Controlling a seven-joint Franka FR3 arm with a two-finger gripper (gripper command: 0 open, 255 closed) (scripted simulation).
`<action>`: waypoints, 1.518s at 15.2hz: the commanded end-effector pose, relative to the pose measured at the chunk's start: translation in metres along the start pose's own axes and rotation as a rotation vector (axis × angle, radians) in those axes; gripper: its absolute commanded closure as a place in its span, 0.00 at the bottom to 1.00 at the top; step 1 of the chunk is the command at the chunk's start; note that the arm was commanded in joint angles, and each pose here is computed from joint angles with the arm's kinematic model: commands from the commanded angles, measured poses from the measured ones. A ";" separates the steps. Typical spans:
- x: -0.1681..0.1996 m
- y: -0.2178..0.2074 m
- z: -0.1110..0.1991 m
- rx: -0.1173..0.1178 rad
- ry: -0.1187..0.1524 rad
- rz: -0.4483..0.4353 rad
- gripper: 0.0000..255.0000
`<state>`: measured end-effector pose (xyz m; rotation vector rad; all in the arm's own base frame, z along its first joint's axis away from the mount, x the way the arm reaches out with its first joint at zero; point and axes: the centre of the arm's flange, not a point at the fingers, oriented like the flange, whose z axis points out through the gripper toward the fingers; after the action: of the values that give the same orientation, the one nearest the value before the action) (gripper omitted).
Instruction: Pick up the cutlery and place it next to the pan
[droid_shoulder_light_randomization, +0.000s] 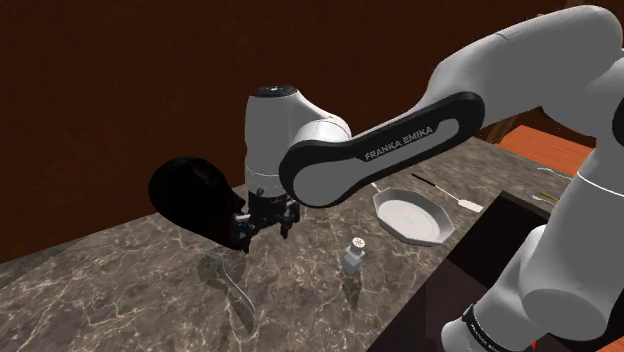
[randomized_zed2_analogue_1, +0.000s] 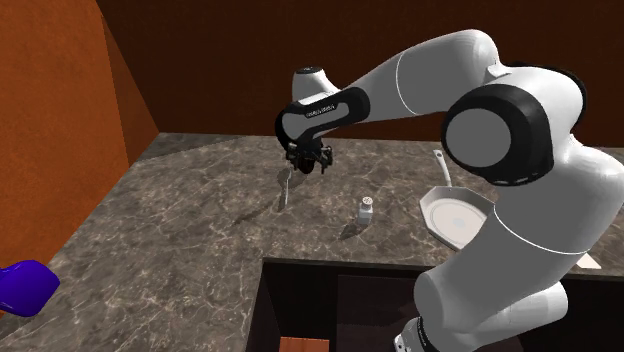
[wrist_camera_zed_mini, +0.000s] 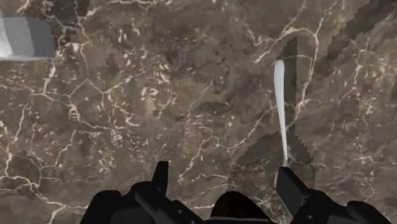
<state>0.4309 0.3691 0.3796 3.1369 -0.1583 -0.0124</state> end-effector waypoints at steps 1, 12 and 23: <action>0.005 -0.024 0.011 0.001 0.006 0.000 0.00; 0.020 -0.085 0.065 0.004 0.019 -0.005 0.00; 0.021 -0.085 0.079 0.004 0.019 -0.005 1.00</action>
<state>0.4594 0.4519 0.3007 3.1408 -0.1509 0.0173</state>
